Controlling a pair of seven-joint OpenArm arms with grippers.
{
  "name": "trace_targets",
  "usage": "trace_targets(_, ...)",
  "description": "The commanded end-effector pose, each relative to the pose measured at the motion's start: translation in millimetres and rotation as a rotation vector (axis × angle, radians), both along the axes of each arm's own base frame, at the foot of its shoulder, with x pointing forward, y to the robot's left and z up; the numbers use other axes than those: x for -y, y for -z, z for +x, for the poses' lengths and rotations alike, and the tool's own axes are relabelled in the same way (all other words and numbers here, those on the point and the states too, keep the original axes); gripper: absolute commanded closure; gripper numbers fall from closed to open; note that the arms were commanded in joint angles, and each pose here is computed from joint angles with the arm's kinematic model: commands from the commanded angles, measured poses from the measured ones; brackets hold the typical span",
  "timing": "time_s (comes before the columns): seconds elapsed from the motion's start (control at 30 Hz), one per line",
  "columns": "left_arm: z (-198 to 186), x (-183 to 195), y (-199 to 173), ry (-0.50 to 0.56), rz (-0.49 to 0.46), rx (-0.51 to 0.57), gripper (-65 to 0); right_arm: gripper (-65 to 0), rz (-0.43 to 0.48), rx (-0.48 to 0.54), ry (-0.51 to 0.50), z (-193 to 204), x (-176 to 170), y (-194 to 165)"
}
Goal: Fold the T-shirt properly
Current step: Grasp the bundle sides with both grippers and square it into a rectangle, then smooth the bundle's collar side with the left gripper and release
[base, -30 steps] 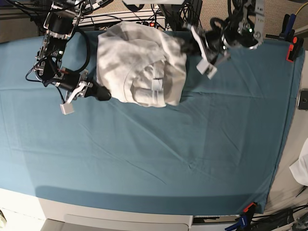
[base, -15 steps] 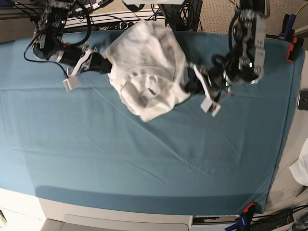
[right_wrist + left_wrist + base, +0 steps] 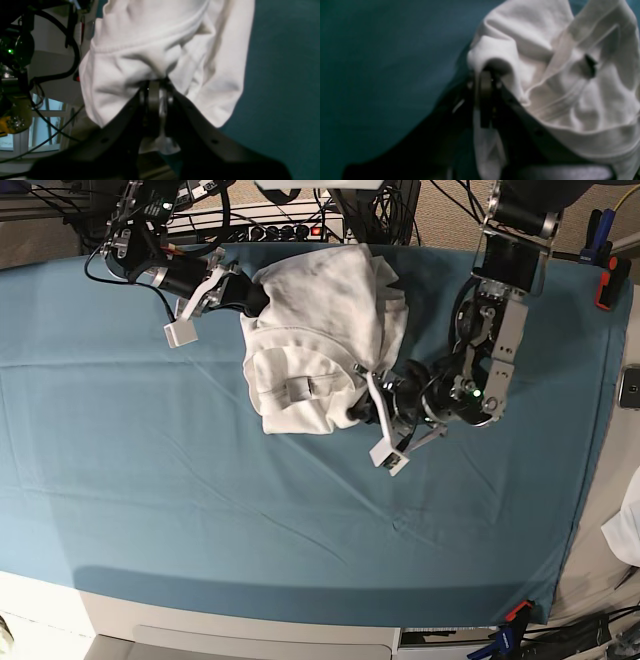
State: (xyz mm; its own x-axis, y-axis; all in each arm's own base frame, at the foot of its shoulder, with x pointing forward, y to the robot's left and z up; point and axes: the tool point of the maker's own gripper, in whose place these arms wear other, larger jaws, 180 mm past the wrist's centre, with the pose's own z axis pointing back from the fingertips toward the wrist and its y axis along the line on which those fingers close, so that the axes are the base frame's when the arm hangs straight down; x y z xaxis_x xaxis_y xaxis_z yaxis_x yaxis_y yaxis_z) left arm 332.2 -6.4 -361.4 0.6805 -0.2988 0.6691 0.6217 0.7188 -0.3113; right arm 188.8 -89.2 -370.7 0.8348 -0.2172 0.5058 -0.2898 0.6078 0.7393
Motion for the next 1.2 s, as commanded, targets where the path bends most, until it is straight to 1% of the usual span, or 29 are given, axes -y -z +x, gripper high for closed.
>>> trace_targets(0.0, 11.8, 8.8, -19.1, 0.006, -0.042, 0.057, 0.0, 0.0, 0.029, 0.044, 0.014, 7.2, -1.9, -11.5)
trace_targets(0.17, 20.5, 10.4, -24.9, 0.003, -0.020, 0.092, 0.0, 0.0, 0.041, 0.040, 0.018, 6.2, -5.6, -11.3)
trace_targets(0.27, 25.8, 3.7, -23.7, -0.007, 0.021, 0.110, 0.0, 0.0, 0.041, 0.030, 0.018, 2.6, -5.6, -9.4)
trace_targets(0.33, 32.8, -5.4, -22.1, -0.060, 0.052, 0.114, 0.0, 0.0, 0.040, 0.029, 0.018, 2.2, -5.5, -9.0)
trace_targets(0.4, 39.7, -18.5, -17.3, -0.119, 0.114, 0.122, 0.0, 0.0, 0.035, 0.028, 0.017, 2.2, -5.2, -8.4)
trace_targets(0.5, 47.1, -35.9, -12.2, -0.164, 0.213, 0.150, 0.0, -0.8, 0.033, 0.027, 0.018, 2.1, -4.7, -8.0)
trace_targets(0.53, 49.2, -40.5, -11.7, -0.168, 0.244, 0.162, 0.0, -5.2, 0.033, 0.027, 0.018, 2.2, -4.7, -8.1)
trace_targets(0.6, 54.6, -49.1, -13.3, -0.176, 0.297, 0.184, -10.9, -13.5, 0.033, 0.027, 0.018, 2.3, -4.7, -8.2)
trace_targets(0.63, 57.6, -53.6, -15.2, -0.179, 0.319, 0.193, -16.1, -15.8, 0.034, 0.028, 0.018, 2.3, -4.8, -8.4)
trace_targets(0.67, 60.4, -59.3, -16.9, -0.185, 0.341, 0.196, -20.3, -16.0, 0.035, 0.031, 0.018, 3.1, -4.8, -9.0)
trace_targets(0.7, 63.9, -64.8, -20.0, -0.198, 0.355, 0.198, -22.9, -16.0, 0.039, 0.033, 0.019, 3.5, -5.1, -9.8)
trace_targets(0.77, 72.0, -77.0, -29.1, -0.235, 0.374, 0.206, -23.7, -16.0, 0.038, 0.047, 0.017, 4.8, -5.5, -13.7)
trace_targets(0.87, 82.1, -93.9, -45.3, -0.249, 0.404, 0.249, -23.7, -16.0, 0.018, 0.090, 0.007, 8.6, -5.8, -25.0)
trace_targets(0.93, 82.0, -100.2, -52.7, -0.241, 0.393, 0.248, -22.6, -16.0, -0.004, 0.141, -0.003, 12.5, -6.6, -38.6)
trace_targets(0.97, 79.6, -99.8, -55.5, -0.220, 0.373, 0.243, -20.4, -15.9, -0.018, 0.174, -0.011, 14.6, -7.4, -47.5)
trace_targets(1.0, 75.7, -98.3, -57.4, -0.194, 0.347, 0.233, -16.6, -15.9, -0.034, 0.211, -0.018, 16.6, -8.3, -57.6)
trace_targets(1.1, 60.3, -86.4, -62.0, -0.127, 0.199, 0.179, -0.3, -15.2, -0.084, 0.322, -0.043, 20.1, -12.5, -88.0)
trace_targets(1.17, 46.9, -75.8, -67.1, -0.070, 0.064, 0.145, 0.0, -14.0, -0.105, 0.370, -0.054, 18.4, -15.7, -102.0)
